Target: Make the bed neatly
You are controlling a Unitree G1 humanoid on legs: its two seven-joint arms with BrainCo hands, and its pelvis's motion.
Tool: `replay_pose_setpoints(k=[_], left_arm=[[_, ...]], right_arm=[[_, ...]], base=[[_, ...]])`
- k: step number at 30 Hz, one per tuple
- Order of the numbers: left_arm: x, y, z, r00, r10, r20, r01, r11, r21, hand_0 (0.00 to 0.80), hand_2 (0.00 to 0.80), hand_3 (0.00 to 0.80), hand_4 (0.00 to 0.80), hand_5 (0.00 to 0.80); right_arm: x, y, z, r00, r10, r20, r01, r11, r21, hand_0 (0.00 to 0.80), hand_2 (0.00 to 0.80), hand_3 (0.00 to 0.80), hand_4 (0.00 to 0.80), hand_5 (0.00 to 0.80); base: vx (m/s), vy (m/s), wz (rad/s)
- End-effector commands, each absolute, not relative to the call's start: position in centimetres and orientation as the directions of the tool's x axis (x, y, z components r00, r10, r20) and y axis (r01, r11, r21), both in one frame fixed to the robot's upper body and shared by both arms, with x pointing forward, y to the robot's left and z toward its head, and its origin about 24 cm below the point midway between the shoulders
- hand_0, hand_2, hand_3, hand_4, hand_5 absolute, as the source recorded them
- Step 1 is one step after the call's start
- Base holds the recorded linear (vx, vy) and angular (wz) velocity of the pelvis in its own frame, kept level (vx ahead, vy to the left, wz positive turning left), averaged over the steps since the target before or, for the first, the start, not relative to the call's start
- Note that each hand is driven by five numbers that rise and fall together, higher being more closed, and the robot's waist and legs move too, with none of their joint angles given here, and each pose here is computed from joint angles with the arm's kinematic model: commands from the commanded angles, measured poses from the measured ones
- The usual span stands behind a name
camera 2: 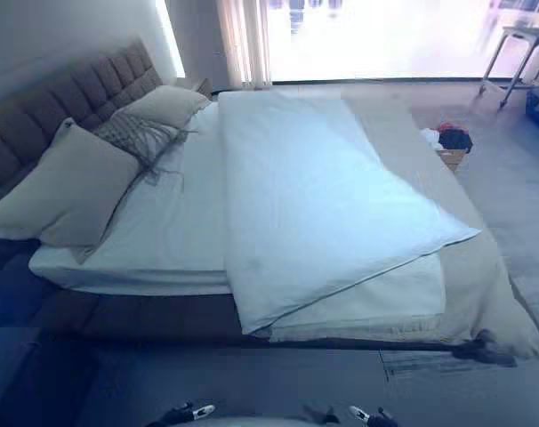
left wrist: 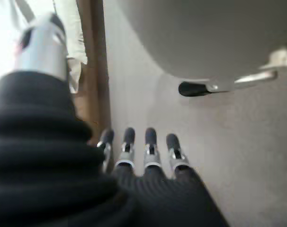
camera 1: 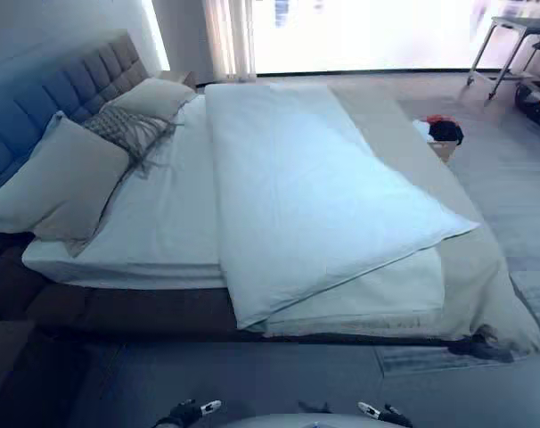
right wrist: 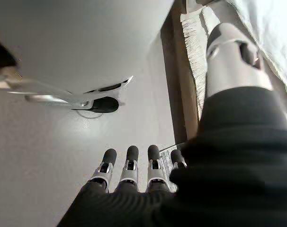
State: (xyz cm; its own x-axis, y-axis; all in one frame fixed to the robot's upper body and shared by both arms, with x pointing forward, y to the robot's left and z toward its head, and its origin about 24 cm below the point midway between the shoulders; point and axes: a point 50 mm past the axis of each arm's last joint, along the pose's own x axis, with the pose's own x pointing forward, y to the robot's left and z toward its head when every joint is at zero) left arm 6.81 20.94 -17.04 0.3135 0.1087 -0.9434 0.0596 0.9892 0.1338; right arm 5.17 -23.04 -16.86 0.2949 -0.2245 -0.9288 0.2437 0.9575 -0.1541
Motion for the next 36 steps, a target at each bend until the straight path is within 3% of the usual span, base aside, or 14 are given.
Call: replay_pose_setpoints(k=[1,27,36], left_arm=[[9.5,20.5,-16.7,0.345,0.105,-0.933,0.069,0.988,0.137,0.0,0.0,0.0,0.0,0.0],[9.0,20.4,-16.9,0.294,0.12,-0.948,0.102,0.983,0.156,0.0,0.0,0.0,0.0,0.0],[10.4,20.7,-16.5,0.341,0.152,-0.928,0.033,0.984,0.173,0.0,0.0,0.0,0.0,0.0]], right_arm=[[8.6,-21.7,-16.7,0.353,-0.187,-0.917,0.197,0.973,-0.122,0.0,0.0,0.0,0.0,0.0],[9.2,-20.7,-16.8,0.337,-0.128,-0.933,0.218,0.974,-0.055,0.0,0.0,0.0,0.0,0.0],[11.5,-20.8,-16.1,0.411,-0.134,-0.902,0.212,0.976,-0.048,0.0,0.0,0.0,0.0,0.0]], base=[[0.0,0.0,0.0],[-0.002,-0.011,0.0],[0.007,-0.086,-0.06]])
